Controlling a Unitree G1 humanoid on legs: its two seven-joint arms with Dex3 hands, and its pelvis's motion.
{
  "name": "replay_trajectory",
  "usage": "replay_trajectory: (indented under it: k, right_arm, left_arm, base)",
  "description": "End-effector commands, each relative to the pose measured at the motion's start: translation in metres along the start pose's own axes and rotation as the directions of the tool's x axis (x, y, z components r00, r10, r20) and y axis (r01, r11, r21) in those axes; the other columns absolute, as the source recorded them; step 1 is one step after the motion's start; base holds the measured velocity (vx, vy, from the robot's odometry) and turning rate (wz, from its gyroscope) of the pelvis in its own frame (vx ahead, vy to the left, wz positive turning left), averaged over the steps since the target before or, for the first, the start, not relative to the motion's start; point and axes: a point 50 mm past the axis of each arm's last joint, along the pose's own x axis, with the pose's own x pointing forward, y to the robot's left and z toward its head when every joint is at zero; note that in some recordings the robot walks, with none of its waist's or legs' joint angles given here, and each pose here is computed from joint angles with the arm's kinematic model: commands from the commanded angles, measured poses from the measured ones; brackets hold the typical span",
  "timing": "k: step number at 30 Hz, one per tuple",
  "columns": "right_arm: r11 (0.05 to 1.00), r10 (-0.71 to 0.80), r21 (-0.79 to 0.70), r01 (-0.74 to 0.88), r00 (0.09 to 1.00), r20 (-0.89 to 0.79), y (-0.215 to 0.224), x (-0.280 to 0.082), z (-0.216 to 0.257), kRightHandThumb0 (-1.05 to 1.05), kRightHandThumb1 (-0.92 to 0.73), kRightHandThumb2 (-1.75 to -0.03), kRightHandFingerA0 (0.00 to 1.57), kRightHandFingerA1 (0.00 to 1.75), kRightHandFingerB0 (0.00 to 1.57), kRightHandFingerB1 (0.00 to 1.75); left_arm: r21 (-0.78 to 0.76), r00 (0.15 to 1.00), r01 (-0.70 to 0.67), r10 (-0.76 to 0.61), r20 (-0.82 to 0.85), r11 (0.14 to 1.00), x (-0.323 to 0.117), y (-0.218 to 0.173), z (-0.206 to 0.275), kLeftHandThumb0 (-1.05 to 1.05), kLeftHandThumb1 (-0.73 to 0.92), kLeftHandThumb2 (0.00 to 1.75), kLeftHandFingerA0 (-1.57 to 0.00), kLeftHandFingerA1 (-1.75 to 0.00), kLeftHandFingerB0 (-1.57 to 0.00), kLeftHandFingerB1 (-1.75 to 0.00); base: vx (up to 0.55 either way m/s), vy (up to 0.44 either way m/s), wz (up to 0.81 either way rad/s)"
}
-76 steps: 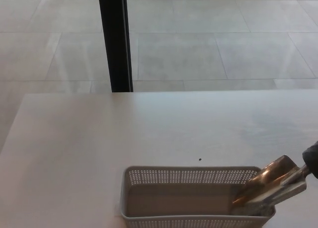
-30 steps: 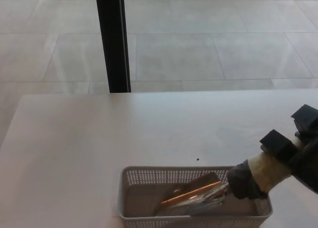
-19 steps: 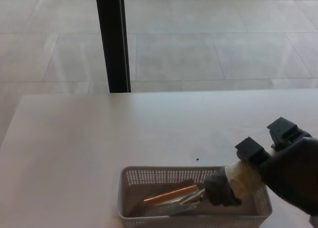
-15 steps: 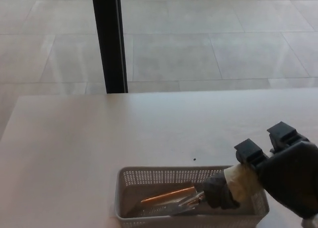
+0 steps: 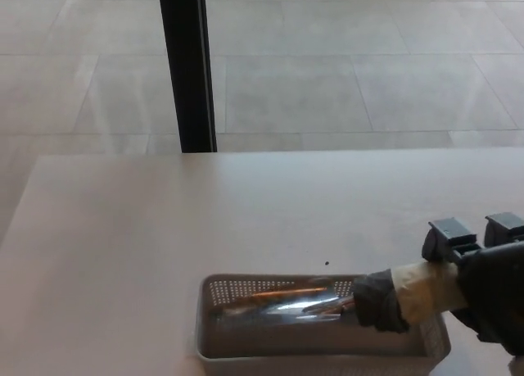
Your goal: A garden tool is kept on the righthand side and a container is kept on the lefthand side on a desk infront of the robot. the robot uses its right hand to pick up the garden tool and makes a scooping motion inside the container
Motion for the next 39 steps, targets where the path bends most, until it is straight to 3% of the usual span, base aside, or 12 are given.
replay_trajectory:
  k: [1, 11, 12, 22, 25, 26, 28, 31, 33, 35, 36, 39]
  right_arm:
    - [0.949, -0.255, 0.148, 0.279, 0.954, -0.16, -0.026, -0.002, -0.036, -0.12, -0.57, -1.0, 1.09, 1.75, 0.7, 1.41]
    - [0.879, -0.37, 0.222, 0.423, 0.897, -0.242, -0.058, 0.012, -0.056, -0.25, -0.51, -1.07, 1.23, 1.38, 0.87, 1.14]
    - [0.882, -0.374, 0.196, 0.428, 0.89, -0.26, -0.063, 0.014, -0.059, -0.18, -0.59, -0.95, 0.96, 1.75, 0.76, 1.29]
    - [0.933, -0.312, 0.011, 0.36, 0.824, -0.472, -0.076, 0.026, -0.124, -0.19, -0.52, -0.91, 0.96, 1.75, 0.78, 1.52]
    - [0.961, -0.236, -0.006, 0.277, 0.807, -0.542, -0.064, 0.017, -0.142, -0.23, -0.54, -0.56, 1.06, 1.55, 0.82, 0.63]
    - [0.979, -0.154, 0.015, 0.205, 0.778, -0.61, -0.052, 0.01, -0.15, -0.24, -0.61, -0.67, 0.97, 1.7, 0.73, 1.27]
    - [0.991, -0.09, 0.016, 0.13, 0.765, -0.638, -0.043, 0.006, -0.155, -0.29, -0.58, -0.89, 0.93, 1.75, 0.81, 1.49]
    - [1.0, 0.002, 0.013, 0.009, 0.73, -0.684, -0.034, 0.001, -0.161, -0.33, -0.6, -0.85, 0.92, 1.75, 0.76, 1.49]
    - [0.997, 0.078, 0.037, -0.073, 0.69, -0.72, -0.017, -0.01, -0.165, -0.29, -0.55, -0.76, 0.97, 1.65, 0.91, 0.87]
    - [0.993, 0.099, 0.028, -0.116, 0.681, -0.726, -0.009, -0.014, -0.164, -0.29, -0.58, -0.71, 0.94, 1.68, 0.81, 1.28]
    - [0.981, 0.168, 0.057, -0.184, 0.673, -0.72, 0.003, -0.018, -0.16, -0.35, -0.51, -0.98, 1.18, 1.31, 0.84, 1.04]
    - [0.975, 0.198, 0.073, -0.209, 0.676, -0.71, 0.013, -0.021, -0.152, -0.27, -0.64, -0.65, 0.9, 1.6, 0.8, 1.09]
  left_arm:
    - [0.008, 1.0, -0.013, 0.013, 0.006, 1.0, -0.003, 0.006, -0.002, -0.16, -0.34, 0.73, -1.13, -1.16, -1.04, -1.07]
    - [0.035, 1.0, -0.013, 0.014, -0.006, 0.999, -0.005, 0.008, -0.004, -0.18, -0.32, 0.77, -1.09, -1.17, -0.99, -1.07]
    - [0.031, 1.0, -0.012, 0.012, -0.007, 0.999, -0.005, 0.008, -0.004, -0.18, -0.32, 0.75, -1.1, -1.16, -1.0, -1.07]
    - [0.032, 1.0, -0.016, 0.016, 0.001, 0.999, -0.007, 0.013, -0.004, -0.16, -0.32, 0.73, -1.11, -1.14, -1.02, -1.06]
    - [0.044, 1.0, -0.019, 0.019, -0.001, 0.999, -0.007, 0.012, -0.003, -0.16, -0.33, 0.73, -1.1, -1.14, -1.03, -1.07]
    - [0.049, 1.0, -0.021, 0.021, -0.002, 0.999, -0.007, 0.013, -0.004, -0.18, -0.3, 0.74, -1.11, -1.13, -1.03, -1.06]
    - [0.054, 1.0, -0.015, 0.015, -0.003, 0.998, -0.007, 0.012, -0.004, -0.19, -0.3, 0.75, -1.08, -1.13, -1.0, -1.06]
    - [0.055, 1.0, -0.009, 0.01, -0.011, 0.998, -0.007, 0.011, -0.006, -0.17, -0.31, 0.74, -1.09, -1.13, -1.01, -1.06]
    - [0.035, 1.0, -0.014, 0.015, -0.016, 0.999, -0.006, 0.01, -0.007, -0.16, -0.33, 0.73, -1.12, -1.14, -1.03, -1.07]
    - [0.053, 1.0, -0.015, 0.016, -0.016, 0.998, -0.007, 0.01, -0.008, -0.17, -0.32, 0.74, -1.13, -1.15, -1.04, -1.07]
    - [0.036, 1.0, -0.022, 0.023, -0.016, 0.999, -0.006, 0.009, -0.007, -0.16, -0.32, 0.74, -1.12, -1.15, -1.03, -1.07]
    - [0.043, 1.0, -0.021, 0.022, -0.016, 0.999, -0.005, 0.008, -0.006, -0.17, -0.31, 0.76, -1.13, -1.14, -1.03, -1.06]
  base:
    - [0.0, 0.0, 0.0]
    - [0.0, 0.0, 0.0]
    - [0.0, 0.0, 0.0]
    - [0.0, 0.0, 0.0]
    - [0.0, 0.0, 0.0]
    - [0.0, 0.0, 0.0]
    - [0.0, 0.0, 0.0]
    - [0.0, 0.0, 0.0]
    - [0.0, 0.0, 0.0]
    - [0.0, 0.0, 0.0]
    - [0.0, 0.0, 0.0]
    - [0.0, 0.0, 0.0]
